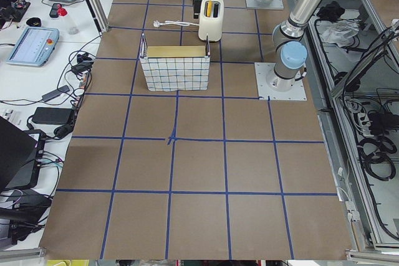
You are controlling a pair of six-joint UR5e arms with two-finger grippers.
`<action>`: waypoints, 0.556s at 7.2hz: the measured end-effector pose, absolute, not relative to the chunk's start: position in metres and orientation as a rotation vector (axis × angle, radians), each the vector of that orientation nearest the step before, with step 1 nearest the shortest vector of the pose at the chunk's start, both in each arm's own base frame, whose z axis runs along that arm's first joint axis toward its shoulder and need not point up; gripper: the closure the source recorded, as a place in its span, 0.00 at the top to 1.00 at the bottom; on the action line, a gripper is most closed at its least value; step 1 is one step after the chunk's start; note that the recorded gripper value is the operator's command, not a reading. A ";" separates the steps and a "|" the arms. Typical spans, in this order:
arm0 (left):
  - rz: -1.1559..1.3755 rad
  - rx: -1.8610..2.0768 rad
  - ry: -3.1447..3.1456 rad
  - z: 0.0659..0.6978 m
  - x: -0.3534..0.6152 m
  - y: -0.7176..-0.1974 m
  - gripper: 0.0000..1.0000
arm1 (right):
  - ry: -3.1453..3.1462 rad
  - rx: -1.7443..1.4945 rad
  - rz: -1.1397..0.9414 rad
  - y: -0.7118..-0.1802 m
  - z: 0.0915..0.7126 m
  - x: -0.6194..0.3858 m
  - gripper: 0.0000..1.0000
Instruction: Press toaster with right arm
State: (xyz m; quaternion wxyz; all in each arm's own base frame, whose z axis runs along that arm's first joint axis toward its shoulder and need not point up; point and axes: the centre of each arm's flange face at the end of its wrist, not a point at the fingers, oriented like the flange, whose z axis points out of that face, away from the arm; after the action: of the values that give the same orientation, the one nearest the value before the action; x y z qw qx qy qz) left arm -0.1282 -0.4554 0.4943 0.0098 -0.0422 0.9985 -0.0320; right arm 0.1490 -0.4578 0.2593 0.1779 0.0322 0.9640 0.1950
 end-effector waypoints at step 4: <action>-0.100 -0.132 3.118 0.494 -0.128 -0.455 1.00 | 2.872 0.181 0.413 -0.506 0.407 0.139 0.00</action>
State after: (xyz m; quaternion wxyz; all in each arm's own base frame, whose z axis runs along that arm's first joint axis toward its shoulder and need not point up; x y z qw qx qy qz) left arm -0.1282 -0.4554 0.4943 0.0098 -0.0423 0.9985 -0.0321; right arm 0.1386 -0.5061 0.4068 0.1170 0.0619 0.9811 0.1412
